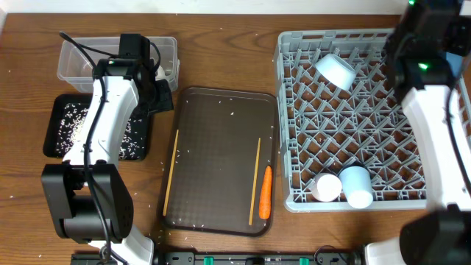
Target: Sort waste into correct bins and load items into the dishwasher rack
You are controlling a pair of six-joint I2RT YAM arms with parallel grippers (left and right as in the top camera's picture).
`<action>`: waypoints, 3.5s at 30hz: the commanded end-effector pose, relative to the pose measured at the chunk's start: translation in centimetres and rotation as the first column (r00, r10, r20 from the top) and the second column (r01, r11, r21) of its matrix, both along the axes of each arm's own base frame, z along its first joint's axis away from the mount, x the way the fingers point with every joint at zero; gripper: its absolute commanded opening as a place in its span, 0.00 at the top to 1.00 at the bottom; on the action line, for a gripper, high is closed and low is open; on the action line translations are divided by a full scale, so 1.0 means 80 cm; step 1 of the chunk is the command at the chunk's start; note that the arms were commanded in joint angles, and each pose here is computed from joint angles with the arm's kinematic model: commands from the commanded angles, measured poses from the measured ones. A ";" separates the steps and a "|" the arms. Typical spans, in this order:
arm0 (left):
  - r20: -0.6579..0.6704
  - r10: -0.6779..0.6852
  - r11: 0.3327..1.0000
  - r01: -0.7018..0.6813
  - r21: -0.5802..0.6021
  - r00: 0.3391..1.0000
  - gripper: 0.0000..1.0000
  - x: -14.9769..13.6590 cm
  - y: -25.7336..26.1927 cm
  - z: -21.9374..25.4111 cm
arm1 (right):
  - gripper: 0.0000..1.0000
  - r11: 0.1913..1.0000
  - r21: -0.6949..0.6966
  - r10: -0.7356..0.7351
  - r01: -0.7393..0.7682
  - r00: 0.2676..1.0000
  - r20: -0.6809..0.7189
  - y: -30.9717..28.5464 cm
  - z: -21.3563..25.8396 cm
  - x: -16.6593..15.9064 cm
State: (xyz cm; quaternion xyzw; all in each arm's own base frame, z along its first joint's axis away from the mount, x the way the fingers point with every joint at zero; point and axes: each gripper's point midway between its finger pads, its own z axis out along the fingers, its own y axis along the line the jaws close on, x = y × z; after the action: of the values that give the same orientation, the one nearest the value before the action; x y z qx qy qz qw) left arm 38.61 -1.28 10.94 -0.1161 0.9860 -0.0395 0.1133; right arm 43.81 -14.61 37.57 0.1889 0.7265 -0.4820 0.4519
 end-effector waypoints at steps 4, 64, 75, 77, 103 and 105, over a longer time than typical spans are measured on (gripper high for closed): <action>-0.013 0.010 1.000 -0.010 0.009 1.000 0.49 -0.003 0.002 -0.005 | 0.01 0.810 0.362 0.459 -0.462 0.883 0.099 0.080 -0.041 0.031; -0.142 -0.657 0.734 0.587 -0.341 0.740 0.41 -0.193 -0.276 -0.044 | 0.01 0.357 0.751 0.815 -0.555 0.579 0.040 0.302 -0.135 -0.033; -0.203 -0.739 0.673 0.694 -0.256 0.642 0.28 -0.248 -0.319 -0.066 | 0.01 0.393 0.773 0.776 -0.498 0.631 0.013 0.271 -0.144 -0.037; -0.226 -0.729 0.684 0.691 -0.233 0.646 0.27 -0.249 -0.317 -0.073 | 0.01 0.395 0.775 0.774 -0.494 0.634 0.009 0.269 -0.145 -0.037; -0.429 -0.471 0.817 0.565 0.117 0.771 0.41 -0.234 -0.242 -0.124 | 0.01 0.400 0.787 0.774 -0.470 0.633 -0.015 0.268 -0.151 -0.045; -0.428 -0.417 0.818 0.536 0.206 0.801 0.41 -0.227 -0.224 -0.121 | 0.01 0.399 0.786 0.774 -0.471 0.633 -0.014 0.268 -0.151 -0.044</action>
State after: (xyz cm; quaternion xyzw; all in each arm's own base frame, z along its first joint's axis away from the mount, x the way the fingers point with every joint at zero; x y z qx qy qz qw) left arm 17.62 -23.52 2.26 0.1994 0.9709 -0.0191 -0.1310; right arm 40.29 7.32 25.12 -0.0516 0.9410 0.0314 0.3330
